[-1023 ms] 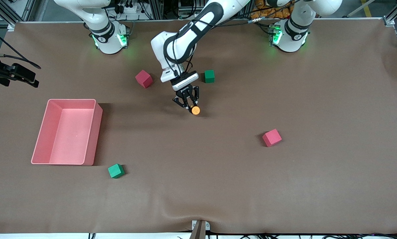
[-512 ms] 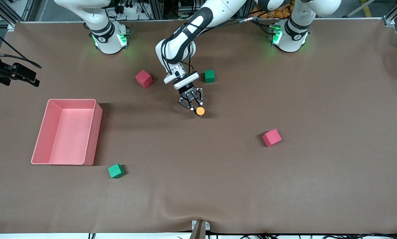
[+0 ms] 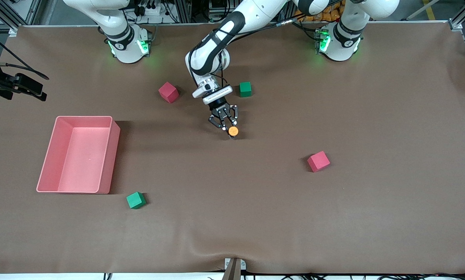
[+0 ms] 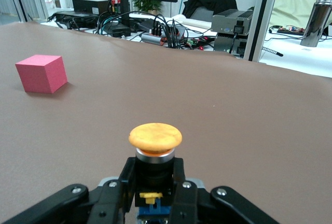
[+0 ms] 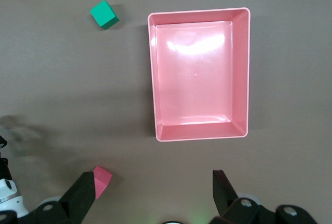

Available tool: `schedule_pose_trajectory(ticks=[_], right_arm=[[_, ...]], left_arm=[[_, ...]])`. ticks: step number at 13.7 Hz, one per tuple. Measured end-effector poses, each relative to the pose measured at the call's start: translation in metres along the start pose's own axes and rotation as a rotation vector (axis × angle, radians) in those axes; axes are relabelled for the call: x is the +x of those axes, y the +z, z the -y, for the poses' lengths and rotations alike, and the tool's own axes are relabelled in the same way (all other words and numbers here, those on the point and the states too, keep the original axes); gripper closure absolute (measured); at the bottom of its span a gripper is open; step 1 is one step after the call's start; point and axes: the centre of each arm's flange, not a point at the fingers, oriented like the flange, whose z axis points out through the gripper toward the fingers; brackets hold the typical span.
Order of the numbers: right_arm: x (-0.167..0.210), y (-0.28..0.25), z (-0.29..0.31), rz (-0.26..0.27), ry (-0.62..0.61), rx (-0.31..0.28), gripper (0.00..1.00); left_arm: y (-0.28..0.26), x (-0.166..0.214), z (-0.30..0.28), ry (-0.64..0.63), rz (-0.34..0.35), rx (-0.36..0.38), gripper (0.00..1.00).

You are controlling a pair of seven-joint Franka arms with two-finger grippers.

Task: Place and upright button with both arms
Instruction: 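Lower the button upright onto the table with the left gripper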

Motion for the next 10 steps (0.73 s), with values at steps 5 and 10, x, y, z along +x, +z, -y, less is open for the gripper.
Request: schedule_pose_trajectory(ticks=[5, 10], right_arm=[[-0.0007, 0.001, 0.0004, 0.007, -0.001, 0.0, 0.0], [-0.001, 0.0013, 0.0004, 0.011, -0.001, 0.0, 0.0]], left_arm=[[0.0122, -0.016, 0.0061, 0.007, -0.019, 0.006, 0.68], [0.0112, -0.0166, 0.0066, 0.008, -0.025, 0.007, 0.68]])
